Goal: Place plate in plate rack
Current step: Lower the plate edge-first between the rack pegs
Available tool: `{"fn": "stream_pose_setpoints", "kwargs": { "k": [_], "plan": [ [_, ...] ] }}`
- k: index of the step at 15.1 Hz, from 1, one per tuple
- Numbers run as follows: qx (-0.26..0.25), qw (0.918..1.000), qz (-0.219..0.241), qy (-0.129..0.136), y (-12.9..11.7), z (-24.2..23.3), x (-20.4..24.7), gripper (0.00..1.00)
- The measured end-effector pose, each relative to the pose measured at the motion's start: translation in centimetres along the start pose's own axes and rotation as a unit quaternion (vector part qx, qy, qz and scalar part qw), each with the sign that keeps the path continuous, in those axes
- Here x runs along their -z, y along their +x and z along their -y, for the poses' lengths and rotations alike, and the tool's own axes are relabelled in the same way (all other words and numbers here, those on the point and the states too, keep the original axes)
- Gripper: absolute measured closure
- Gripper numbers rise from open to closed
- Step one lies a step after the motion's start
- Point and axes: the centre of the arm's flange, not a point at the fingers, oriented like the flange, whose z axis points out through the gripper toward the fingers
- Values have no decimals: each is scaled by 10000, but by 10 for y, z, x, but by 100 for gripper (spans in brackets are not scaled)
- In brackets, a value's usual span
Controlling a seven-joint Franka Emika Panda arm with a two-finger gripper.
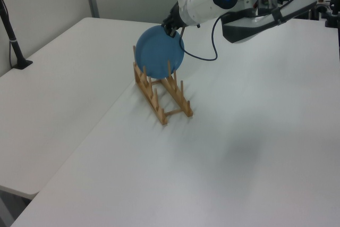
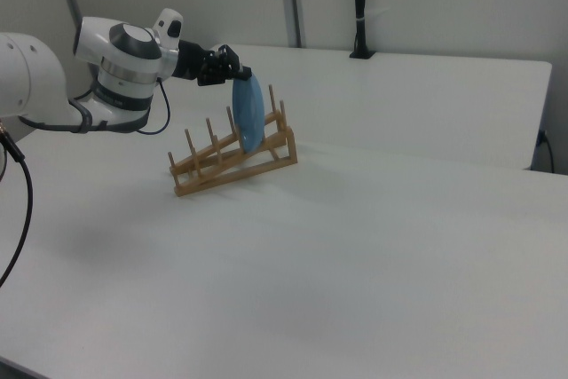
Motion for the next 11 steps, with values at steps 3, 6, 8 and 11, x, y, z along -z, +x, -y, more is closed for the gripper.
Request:
{"fn": "stream_pose_setpoints", "kwargs": {
  "k": [3, 6, 8, 11],
  "plan": [
    [-180, 9998, 16, 46, -2, 8, -1, 70],
    [-270, 9996, 15, 103, -2, 17, 0, 59],
    [-636, 9979, -4, 104, 1, 16, 1, 59],
    [-1479, 9888, -75, 178, 13, 10, 12, 57]
  ]
}}
